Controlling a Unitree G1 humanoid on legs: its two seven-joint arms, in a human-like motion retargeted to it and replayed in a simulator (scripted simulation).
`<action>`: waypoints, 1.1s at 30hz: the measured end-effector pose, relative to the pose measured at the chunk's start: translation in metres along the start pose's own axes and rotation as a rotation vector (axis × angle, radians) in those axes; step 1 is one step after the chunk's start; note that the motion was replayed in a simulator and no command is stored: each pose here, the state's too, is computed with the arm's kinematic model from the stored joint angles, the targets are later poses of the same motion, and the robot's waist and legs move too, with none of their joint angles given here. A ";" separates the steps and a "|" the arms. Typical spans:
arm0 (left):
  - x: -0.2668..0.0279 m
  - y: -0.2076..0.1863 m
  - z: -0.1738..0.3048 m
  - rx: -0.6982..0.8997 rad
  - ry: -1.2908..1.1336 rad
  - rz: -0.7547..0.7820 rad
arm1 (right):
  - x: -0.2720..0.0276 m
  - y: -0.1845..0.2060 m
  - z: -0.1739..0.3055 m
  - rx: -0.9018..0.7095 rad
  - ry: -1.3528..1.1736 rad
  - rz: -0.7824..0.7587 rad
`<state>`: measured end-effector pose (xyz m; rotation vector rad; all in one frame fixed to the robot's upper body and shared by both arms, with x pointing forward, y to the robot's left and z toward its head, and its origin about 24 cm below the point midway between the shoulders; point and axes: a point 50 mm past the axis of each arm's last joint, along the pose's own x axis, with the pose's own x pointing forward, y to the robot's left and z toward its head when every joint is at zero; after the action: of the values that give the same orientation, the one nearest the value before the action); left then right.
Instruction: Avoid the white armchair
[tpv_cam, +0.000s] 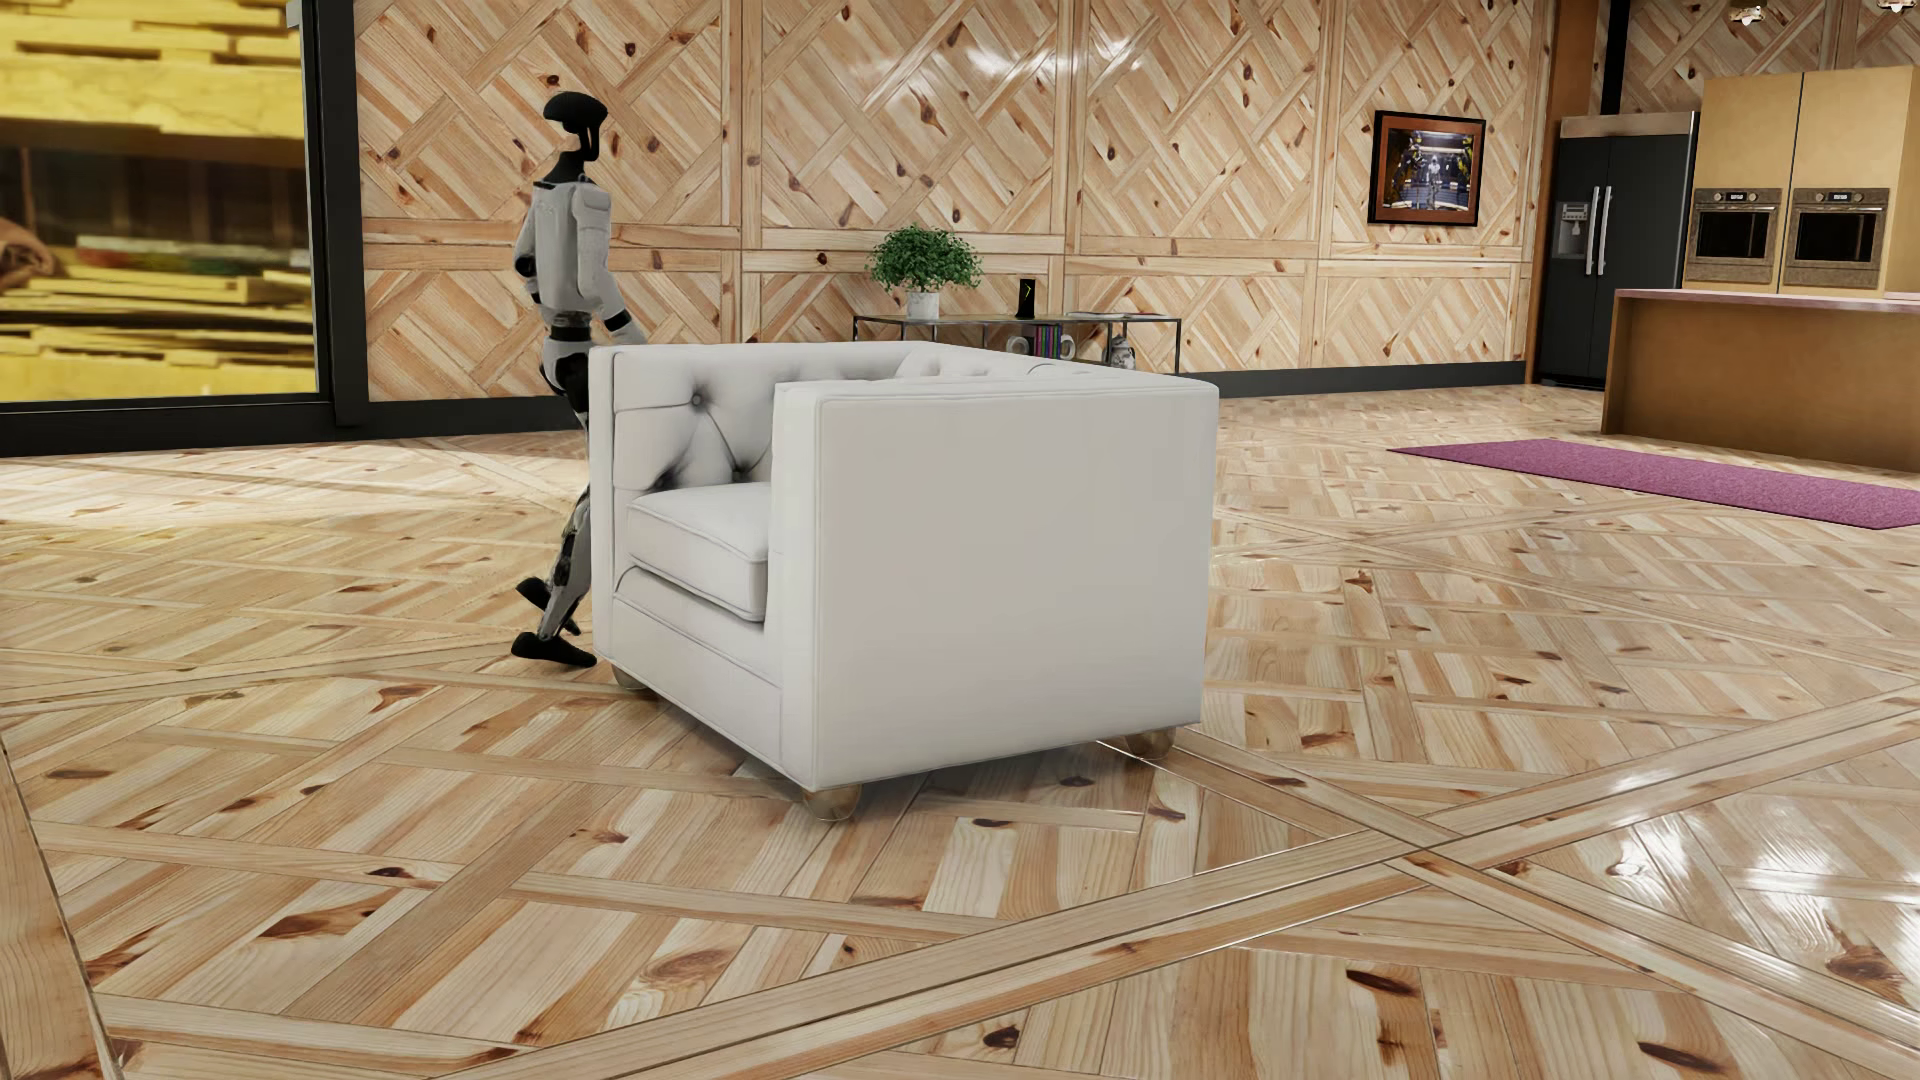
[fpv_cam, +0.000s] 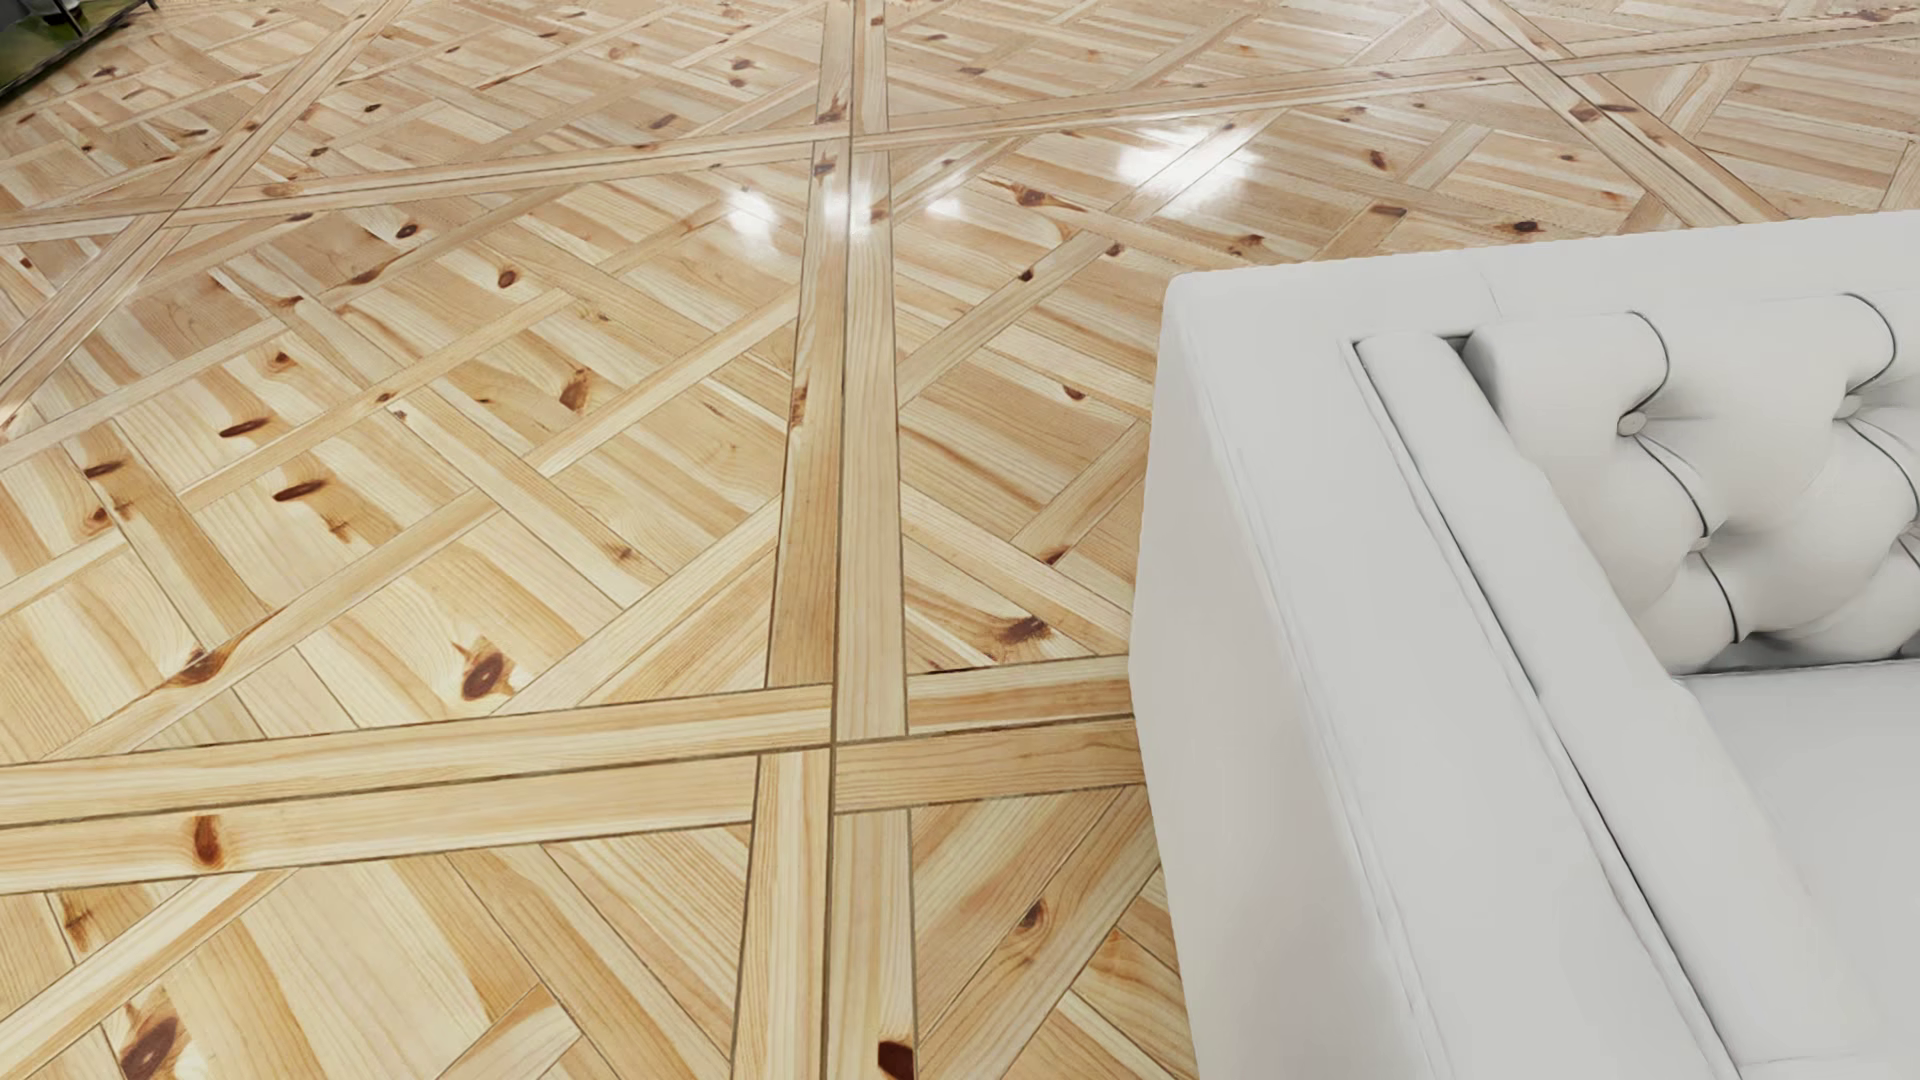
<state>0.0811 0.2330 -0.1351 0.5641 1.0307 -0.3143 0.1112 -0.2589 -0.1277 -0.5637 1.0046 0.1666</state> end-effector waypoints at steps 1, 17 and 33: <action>-0.001 0.001 -0.004 -0.001 0.011 0.002 | 0.000 -0.001 0.001 -0.002 -0.005 -0.003; -0.028 -0.059 -0.074 -0.067 0.272 -0.128 | -0.054 0.081 -0.115 -0.004 0.409 0.217; 0.001 0.099 0.045 -0.020 -0.122 0.271 | 0.003 -0.017 0.016 0.051 -0.052 -0.061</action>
<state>0.1630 0.2873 -0.0894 0.6508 0.8275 -0.0975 0.1318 -0.2653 -0.1175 -0.5407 0.9379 0.1008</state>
